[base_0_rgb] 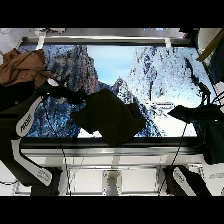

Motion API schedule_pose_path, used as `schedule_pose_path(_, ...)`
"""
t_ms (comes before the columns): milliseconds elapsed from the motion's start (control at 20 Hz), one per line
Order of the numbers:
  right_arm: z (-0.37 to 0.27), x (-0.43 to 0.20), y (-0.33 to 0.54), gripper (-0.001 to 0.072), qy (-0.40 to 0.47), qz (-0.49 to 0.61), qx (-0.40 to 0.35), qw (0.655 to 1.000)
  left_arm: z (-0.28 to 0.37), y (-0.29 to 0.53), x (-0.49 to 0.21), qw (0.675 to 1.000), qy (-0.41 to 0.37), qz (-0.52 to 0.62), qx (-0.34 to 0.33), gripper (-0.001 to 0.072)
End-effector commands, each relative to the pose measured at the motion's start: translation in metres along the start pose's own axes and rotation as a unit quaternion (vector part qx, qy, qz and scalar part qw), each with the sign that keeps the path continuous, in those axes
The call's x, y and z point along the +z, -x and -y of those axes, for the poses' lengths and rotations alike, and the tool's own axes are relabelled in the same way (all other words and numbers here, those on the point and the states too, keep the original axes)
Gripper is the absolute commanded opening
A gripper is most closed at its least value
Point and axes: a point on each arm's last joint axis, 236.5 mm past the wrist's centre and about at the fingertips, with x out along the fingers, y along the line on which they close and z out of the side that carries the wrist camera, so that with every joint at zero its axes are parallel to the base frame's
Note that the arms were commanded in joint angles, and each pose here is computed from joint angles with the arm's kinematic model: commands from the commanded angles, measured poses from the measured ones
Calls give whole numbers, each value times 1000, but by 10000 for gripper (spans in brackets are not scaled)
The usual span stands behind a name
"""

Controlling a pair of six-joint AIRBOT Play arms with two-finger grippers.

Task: Fold the clothes and pants, and hang the long-sleeved shirts on hangers.

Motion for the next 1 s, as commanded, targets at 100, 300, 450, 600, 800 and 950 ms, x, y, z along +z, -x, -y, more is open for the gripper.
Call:
schedule_pose_path(100, 0, -1, 0, 431, 0, -2, 1, 1000, 22, -6, 20, 997, 37, 40, -48, 161)
schedule_pose_path(300, -11, -6, -5, 443, -13, -8, 31, 999, 38, 5, 26, 996, 4, 53, -68, 10)
schedule_pose_path(450, -16, -42, -33, 454, -51, -52, 73, 995, 53, 21, 28, 995, -33, 63, -74, 9)
schedule_pose_path(600, -49, -74, -61, 457, -63, -71, 170, 981, 65, 37, 30, 993, -53, 77, -77, 9)
schedule_pose_path(800, -62, -90, -104, 458, -55, -45, 166, 983, 74, 44, 22, 992, -62, 66, -85, 10)
schedule_pose_path(950, -79, -82, -119, 458, -18, -8, 153, 988, 78, 47, 20, 991, -74, 64, -87, 10)
